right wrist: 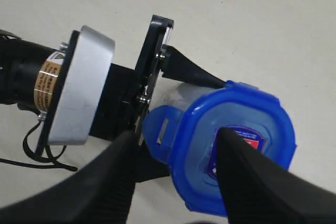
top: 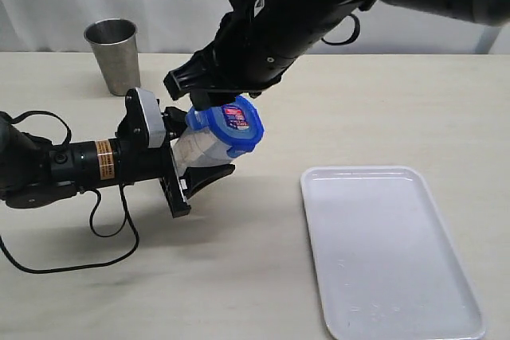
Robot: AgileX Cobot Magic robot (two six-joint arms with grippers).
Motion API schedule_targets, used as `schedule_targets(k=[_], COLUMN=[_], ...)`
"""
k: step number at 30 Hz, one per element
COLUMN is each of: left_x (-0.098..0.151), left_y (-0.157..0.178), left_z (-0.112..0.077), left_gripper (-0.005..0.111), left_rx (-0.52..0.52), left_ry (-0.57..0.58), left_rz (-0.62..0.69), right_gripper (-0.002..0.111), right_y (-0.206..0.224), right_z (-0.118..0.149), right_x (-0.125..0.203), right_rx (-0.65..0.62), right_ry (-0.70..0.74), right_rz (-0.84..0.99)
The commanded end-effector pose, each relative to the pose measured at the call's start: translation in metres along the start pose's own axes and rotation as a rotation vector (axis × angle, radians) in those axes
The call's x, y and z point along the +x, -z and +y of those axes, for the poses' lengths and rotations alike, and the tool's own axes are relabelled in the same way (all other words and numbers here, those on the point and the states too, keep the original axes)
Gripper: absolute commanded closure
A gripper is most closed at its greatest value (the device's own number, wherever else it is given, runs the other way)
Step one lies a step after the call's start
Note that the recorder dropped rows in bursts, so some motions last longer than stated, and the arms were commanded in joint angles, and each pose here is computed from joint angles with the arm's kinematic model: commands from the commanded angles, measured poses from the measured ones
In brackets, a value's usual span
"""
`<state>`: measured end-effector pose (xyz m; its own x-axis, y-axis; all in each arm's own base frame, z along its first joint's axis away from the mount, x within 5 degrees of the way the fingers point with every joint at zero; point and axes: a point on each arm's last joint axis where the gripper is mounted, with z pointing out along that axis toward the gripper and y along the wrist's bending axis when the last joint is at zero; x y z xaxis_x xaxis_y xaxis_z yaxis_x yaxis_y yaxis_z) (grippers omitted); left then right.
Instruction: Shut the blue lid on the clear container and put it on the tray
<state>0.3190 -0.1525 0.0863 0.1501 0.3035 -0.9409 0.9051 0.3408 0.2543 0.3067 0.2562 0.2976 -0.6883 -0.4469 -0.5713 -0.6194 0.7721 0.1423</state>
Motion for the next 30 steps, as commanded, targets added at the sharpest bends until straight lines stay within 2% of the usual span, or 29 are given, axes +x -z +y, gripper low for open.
schedule_targets(k=[1,13,16,21,30], left_x=[-0.001,-0.001,-0.001,-0.001,-0.001], left_y=[-0.001,-0.001,-0.001,-0.001,-0.001], left_z=[-0.001,-0.001,-0.001,-0.001,-0.001], left_gripper=[0.107,0.107,0.107,0.107,0.107], left_rx=[-0.002,-0.006,-0.006,-0.004,-0.002], left_ry=[0.010,0.012,0.012,0.012,0.011], left_rz=[0.011,0.010,0.010,0.010,0.011], right_gripper=[0.062,0.062,0.063,0.076,0.075], right_y=[-0.030,-0.042,-0.045,-0.056,-0.072], right_z=[-0.006,-0.013,-0.005,0.017,0.016], right_x=[0.004,0.008,0.010,0.014,0.015], right_rx=[0.014,0.073,0.081,0.145,0.210], right_ry=[-0.034,-0.041,0.001,0.123,0.137], right_rz=[0.034,0.071,0.081,0.086,0.210])
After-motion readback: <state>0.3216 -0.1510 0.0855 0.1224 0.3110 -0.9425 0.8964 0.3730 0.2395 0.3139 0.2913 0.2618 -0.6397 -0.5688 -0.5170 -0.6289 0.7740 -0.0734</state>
